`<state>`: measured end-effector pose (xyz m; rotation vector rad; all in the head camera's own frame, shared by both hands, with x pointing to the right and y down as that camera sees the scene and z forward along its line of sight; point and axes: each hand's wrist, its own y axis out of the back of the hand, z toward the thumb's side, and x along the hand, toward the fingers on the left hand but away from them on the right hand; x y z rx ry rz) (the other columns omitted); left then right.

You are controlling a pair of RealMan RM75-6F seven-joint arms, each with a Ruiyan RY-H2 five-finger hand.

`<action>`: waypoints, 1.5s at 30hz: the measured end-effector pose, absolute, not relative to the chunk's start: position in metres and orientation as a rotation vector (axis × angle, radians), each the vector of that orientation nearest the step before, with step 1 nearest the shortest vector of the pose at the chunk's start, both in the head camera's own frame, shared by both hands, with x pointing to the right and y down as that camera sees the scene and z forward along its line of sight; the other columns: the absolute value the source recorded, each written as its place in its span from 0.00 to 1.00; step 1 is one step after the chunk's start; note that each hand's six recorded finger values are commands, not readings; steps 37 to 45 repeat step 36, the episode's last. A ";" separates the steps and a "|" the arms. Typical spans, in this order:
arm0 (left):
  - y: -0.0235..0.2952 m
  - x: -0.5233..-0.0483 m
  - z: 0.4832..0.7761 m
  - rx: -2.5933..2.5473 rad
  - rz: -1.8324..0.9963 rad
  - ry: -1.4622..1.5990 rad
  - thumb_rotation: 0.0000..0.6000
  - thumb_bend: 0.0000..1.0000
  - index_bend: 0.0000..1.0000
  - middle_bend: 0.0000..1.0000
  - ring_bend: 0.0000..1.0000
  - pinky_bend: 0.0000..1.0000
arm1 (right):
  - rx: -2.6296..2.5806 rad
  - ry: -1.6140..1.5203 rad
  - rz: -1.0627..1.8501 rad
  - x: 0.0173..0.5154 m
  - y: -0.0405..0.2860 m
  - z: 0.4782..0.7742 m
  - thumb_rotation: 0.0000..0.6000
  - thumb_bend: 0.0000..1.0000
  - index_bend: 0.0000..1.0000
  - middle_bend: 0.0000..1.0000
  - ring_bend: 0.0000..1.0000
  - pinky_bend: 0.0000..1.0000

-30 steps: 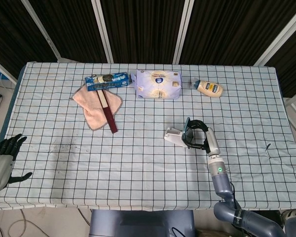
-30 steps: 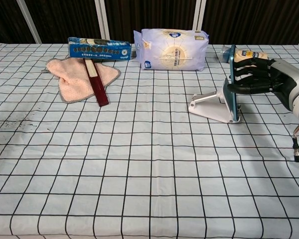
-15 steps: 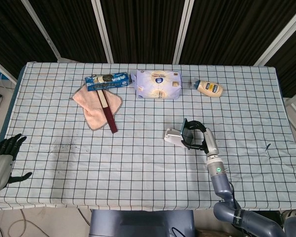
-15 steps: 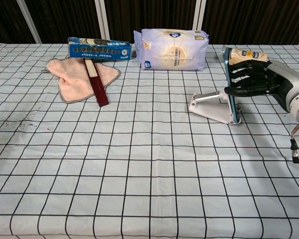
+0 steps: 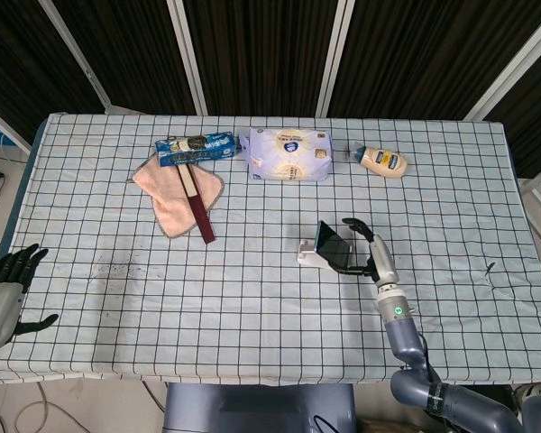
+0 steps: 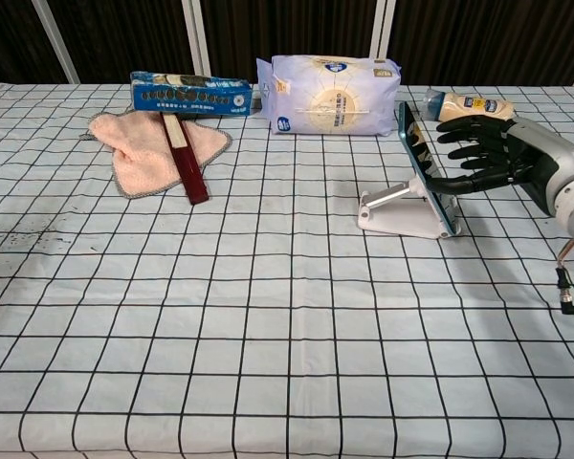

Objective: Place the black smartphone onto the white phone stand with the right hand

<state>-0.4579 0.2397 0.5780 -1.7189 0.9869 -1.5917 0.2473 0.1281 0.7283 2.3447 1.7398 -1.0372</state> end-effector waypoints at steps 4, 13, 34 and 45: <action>0.240 -0.458 0.578 -1.719 -1.591 0.988 1.00 0.00 0.00 0.00 0.00 0.00 | 2.355 1.746 -1.051 0.246 0.127 0.726 1.00 0.00 0.10 0.12 0.13 0.14; 0.240 -0.457 0.577 -1.721 -1.586 0.987 1.00 0.00 0.00 0.00 0.00 0.00 | 2.400 1.766 -1.087 0.255 0.126 0.712 1.00 0.03 0.07 0.10 0.10 0.14; 0.240 -0.460 0.578 -1.663 -1.596 0.951 1.00 0.00 0.00 0.00 0.00 0.00 | 2.492 1.706 -2.269 0.408 0.177 0.590 1.00 0.06 0.00 0.00 0.00 0.14; 0.238 -0.461 0.578 -1.654 -1.597 0.958 1.00 0.00 0.00 0.00 0.00 0.00 | 2.464 1.675 -2.391 0.416 0.189 0.582 1.00 0.06 0.00 0.00 0.00 0.14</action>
